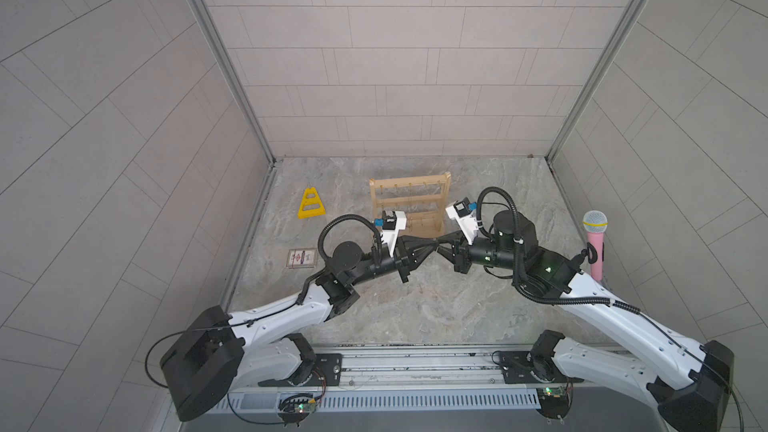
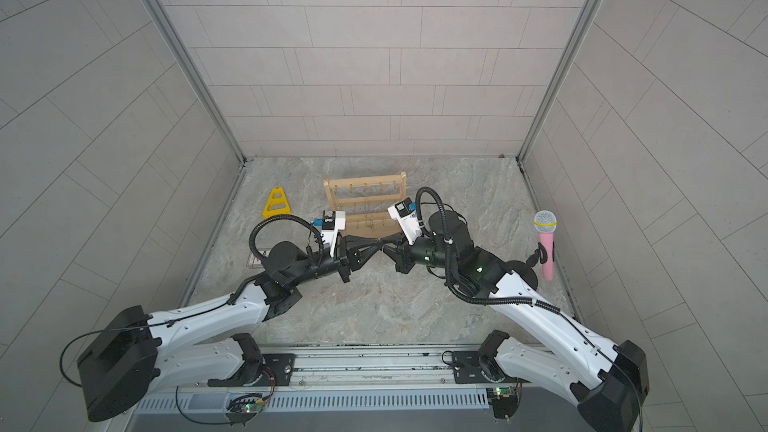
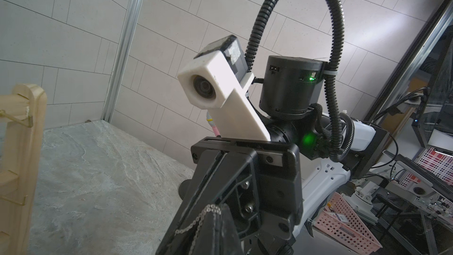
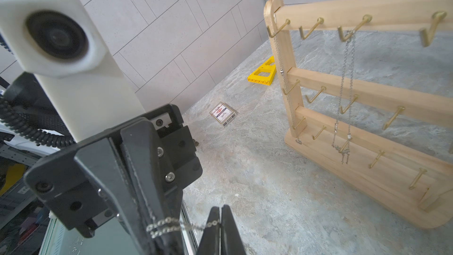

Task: Hang the necklace on the jewelry display stand
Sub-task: Pick up the necklace from the center of the board.

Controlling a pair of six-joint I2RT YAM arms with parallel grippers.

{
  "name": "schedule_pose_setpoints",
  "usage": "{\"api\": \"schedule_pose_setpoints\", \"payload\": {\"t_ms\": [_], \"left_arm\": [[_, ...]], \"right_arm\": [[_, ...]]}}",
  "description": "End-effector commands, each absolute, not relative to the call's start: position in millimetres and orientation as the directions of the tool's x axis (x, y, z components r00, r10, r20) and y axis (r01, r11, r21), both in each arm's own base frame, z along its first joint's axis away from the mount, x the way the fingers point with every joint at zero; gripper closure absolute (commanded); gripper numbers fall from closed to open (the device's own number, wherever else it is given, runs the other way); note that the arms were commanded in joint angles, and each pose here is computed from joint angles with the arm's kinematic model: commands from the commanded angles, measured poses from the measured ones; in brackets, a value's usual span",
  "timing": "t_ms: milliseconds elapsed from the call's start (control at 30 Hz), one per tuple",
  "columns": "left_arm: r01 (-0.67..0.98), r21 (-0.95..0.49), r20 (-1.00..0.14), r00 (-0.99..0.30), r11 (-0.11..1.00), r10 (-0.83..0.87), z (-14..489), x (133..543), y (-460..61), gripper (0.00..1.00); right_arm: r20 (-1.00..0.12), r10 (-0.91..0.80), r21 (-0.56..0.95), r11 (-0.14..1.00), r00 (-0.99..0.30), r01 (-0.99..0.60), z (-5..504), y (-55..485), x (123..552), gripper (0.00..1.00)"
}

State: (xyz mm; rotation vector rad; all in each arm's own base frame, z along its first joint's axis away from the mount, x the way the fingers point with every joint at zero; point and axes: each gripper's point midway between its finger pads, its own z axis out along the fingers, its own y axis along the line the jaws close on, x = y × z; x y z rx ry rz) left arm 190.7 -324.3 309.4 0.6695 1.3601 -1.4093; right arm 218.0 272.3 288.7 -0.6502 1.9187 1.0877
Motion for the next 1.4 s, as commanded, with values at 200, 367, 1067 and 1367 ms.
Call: {"api": "schedule_pose_setpoints", "payload": {"t_ms": [200,367,1067,1367], "left_arm": [[0.924,-0.358,-0.897,-0.301,0.134,-0.323,328.7,189.7,-322.0,1.00],[0.920,-0.364,-0.895,-0.302,0.145,-0.328,327.3,191.5,-319.4,1.00],[0.905,-0.390,-0.883,-0.314,0.171,-0.348,322.3,199.3,-311.1,0.99],[0.896,-0.404,-0.877,-0.321,0.184,-0.358,320.8,203.0,-307.8,0.95]], "right_arm": [[-0.867,-0.003,0.438,0.473,-0.499,-0.764,299.1,275.7,216.8,1.00],[-0.873,0.021,0.434,0.492,-0.488,-0.755,302.3,270.6,218.3,1.00],[-0.882,0.137,0.448,0.543,-0.451,-0.711,318.1,259.1,230.1,1.00],[-0.884,0.158,0.451,0.542,-0.441,-0.709,324.3,256.9,229.2,1.00]]}}
